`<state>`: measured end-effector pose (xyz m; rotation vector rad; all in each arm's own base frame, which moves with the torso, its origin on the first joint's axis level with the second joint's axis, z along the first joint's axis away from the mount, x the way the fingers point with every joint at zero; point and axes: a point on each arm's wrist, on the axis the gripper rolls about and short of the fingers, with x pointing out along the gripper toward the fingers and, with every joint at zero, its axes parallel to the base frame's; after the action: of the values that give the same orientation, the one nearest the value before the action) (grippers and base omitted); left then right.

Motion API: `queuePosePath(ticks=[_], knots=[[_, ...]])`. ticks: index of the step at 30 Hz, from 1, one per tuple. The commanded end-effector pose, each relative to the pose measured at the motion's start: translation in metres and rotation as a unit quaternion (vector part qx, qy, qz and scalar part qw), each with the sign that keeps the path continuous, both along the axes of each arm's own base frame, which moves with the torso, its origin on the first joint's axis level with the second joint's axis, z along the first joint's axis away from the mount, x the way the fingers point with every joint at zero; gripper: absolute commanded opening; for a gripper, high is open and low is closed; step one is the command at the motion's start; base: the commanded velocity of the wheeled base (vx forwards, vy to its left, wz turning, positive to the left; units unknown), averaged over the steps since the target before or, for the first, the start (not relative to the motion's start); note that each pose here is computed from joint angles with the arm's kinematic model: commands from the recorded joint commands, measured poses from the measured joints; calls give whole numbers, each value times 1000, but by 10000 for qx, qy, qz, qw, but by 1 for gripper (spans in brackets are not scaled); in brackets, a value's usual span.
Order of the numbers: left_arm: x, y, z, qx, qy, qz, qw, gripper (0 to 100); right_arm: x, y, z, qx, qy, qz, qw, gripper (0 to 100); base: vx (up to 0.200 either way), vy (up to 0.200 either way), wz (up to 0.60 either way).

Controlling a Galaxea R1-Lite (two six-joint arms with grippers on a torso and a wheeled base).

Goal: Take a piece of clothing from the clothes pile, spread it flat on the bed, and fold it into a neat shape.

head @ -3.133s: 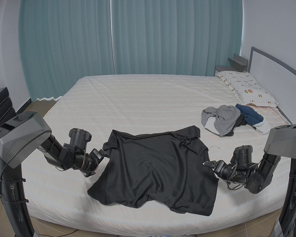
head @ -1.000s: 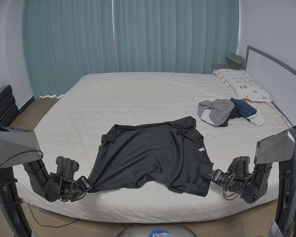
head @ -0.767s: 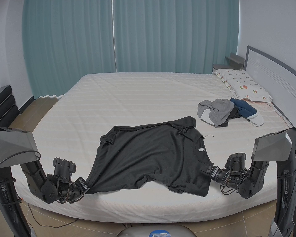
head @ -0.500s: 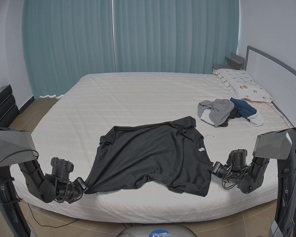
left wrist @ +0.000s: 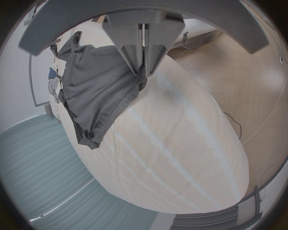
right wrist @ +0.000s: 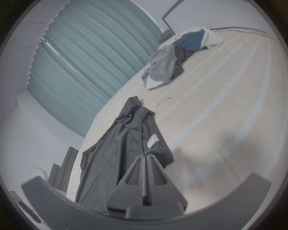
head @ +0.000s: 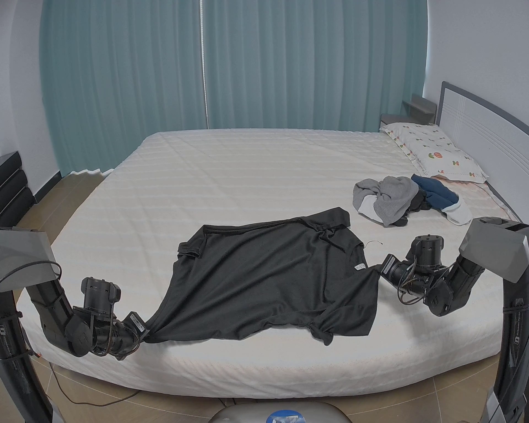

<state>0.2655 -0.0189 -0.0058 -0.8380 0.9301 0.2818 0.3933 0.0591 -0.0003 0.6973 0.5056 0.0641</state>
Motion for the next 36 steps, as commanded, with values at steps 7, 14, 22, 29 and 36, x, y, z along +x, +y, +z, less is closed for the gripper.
queuePosePath(ticks=[7,14,22,29,36], knots=[[0,2,-2,3,33,37,10000,0,58,11,17,-172,-791,49,9967,0,0,0,0],[0,2,-2,-7,42,38,10000,0,68,24,8,-235,-876,-45,9959,0,0,0,0],[-1,2,-2,-4,48,22,10000,0,85,25,0,-253,-1096,-252,9933,0,0,0,0],[0,1,-3,15,59,-18,10000,0,84,28,-20,-253,-1095,-270,9933,0,0,0,0],[0,0,-6,63,94,-19,9999,0,59,10,-22,-142,-1011,-282,9944,100,0,0,0]])
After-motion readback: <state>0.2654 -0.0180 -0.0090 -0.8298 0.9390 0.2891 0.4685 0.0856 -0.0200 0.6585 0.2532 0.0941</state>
